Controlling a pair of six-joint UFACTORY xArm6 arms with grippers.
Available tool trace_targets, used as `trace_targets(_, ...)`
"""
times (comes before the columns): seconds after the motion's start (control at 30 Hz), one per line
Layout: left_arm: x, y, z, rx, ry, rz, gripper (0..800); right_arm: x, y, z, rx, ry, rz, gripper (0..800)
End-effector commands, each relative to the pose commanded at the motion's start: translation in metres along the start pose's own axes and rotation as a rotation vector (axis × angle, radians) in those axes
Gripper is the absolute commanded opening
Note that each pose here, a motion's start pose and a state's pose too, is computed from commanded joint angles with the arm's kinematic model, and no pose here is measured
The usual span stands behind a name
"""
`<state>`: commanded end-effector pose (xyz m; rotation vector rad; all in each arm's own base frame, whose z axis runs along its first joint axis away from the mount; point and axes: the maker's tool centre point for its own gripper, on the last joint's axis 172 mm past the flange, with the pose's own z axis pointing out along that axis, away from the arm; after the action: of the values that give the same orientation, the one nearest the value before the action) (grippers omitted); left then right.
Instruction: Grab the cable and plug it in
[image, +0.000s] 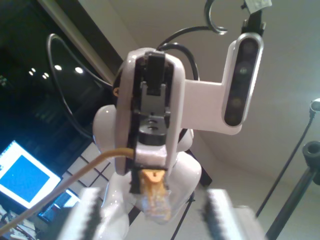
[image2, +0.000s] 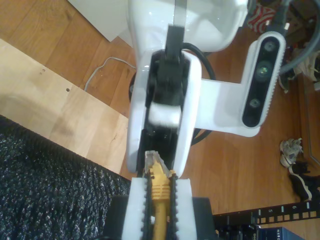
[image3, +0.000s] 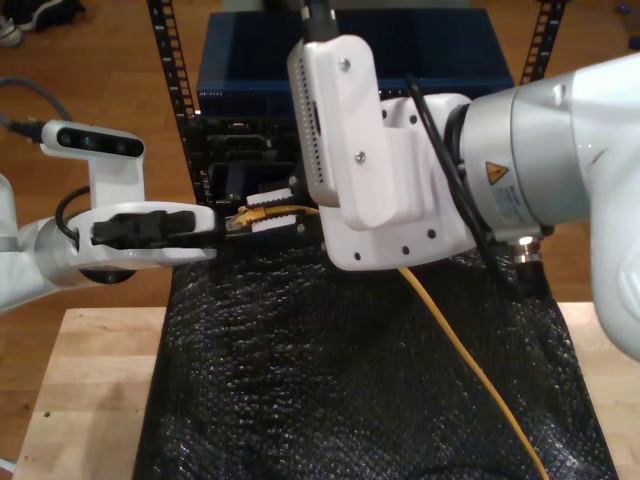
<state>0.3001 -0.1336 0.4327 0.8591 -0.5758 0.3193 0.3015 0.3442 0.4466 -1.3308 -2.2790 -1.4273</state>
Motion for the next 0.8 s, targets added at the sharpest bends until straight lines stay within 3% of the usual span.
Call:
trace_targets(0.23,0.002,-0.006,-0.002,0.030,0.000,0.010,779,0.000,0.003,-0.002,-0.007,0.001,0.009,2)
trace_targets(0.43,0.007,-0.027,-0.010,0.129,0.000,0.032,789,-0.022,0.012,0.001,-0.014,-0.035,0.078,2)
trace_targets(0.6,0.012,-0.040,-0.011,0.229,-0.032,0.141,793,-0.068,0.029,-0.013,-0.053,-0.106,0.190,2)
trace_targets(0.8,0.024,-0.054,-0.019,0.349,-0.078,0.269,795,-0.104,0.018,-0.019,-0.008,-0.149,0.265,1)
